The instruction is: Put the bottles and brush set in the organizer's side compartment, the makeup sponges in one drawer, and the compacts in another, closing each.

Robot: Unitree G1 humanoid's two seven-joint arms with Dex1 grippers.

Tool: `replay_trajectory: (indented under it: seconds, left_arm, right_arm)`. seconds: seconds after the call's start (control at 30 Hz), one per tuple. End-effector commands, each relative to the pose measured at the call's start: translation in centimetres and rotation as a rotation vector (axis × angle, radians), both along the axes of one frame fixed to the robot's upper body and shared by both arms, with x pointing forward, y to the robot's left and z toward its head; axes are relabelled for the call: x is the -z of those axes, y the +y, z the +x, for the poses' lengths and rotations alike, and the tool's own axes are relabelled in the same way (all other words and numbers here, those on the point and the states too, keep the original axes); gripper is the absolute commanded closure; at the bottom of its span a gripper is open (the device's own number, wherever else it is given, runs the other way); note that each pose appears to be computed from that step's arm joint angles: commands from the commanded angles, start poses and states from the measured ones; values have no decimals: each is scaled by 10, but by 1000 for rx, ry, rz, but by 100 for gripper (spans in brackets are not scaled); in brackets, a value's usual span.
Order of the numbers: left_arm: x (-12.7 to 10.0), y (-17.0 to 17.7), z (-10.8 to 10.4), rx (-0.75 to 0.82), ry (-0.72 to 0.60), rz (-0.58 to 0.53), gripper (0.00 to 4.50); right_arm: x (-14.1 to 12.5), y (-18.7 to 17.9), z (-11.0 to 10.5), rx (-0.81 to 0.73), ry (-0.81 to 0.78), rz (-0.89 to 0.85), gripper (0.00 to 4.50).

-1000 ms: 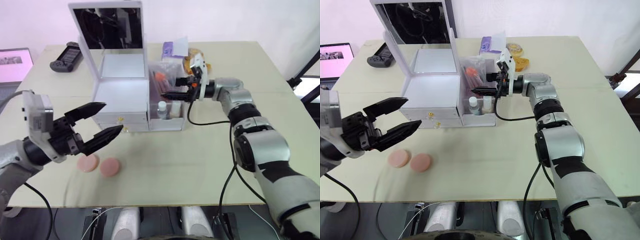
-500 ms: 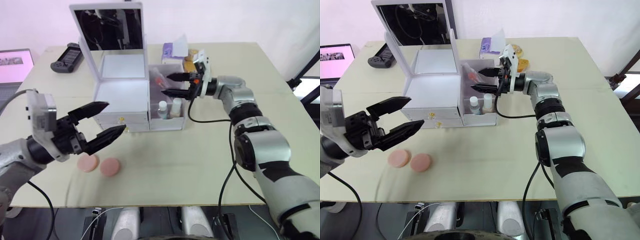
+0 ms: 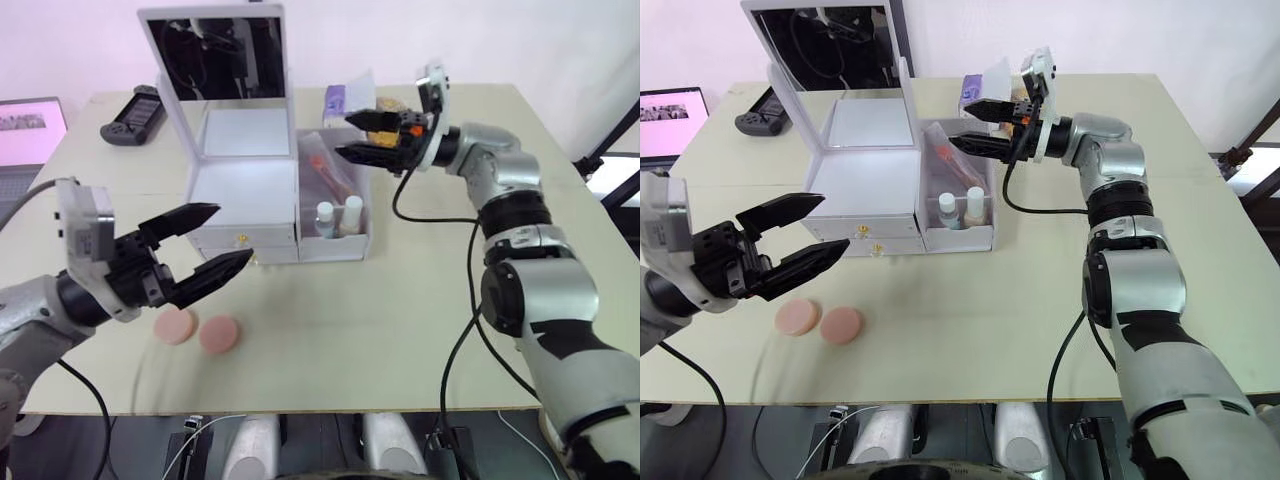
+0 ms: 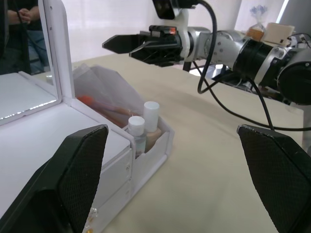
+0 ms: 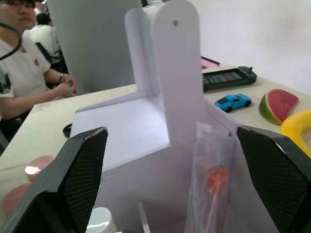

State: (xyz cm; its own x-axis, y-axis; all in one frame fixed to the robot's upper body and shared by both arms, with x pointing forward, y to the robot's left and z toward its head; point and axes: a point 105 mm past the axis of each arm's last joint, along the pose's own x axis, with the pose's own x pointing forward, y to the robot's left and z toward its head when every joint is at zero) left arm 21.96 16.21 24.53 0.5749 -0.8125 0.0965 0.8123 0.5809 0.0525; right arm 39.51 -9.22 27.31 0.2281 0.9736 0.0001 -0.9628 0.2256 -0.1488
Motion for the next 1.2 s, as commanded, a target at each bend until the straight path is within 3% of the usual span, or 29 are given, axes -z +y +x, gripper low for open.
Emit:
replay_trajectory:
  seconds: [0.03, 0.13, 0.3, 0.47, 0.9, 1.2]
  left_arm:
    - [-6, 3, 1, -10, -47, 12, 0]
    - [-6, 6, 3, -19, -50, 18, 0]
    - [-5, 10, 5, -29, -56, 30, 0]
    - [-3, 11, 7, -34, -56, 37, 0]
    - [1, 10, 9, -39, -59, 49, 0]
    - [1, 7, 9, -35, -57, 41, 0]
  right_arm:
    - [-5, 16, -21, -33, -124, -204, 56]
    - [1, 22, -24, 19, -220, -330, 180]
    - [0, 31, -23, 74, -343, -457, 437]
    - [1, 38, -16, 115, -402, -510, 444]
    - [38, 39, 31, 242, -426, -694, 444]
    - [51, 33, 47, 300, -465, -846, 444]
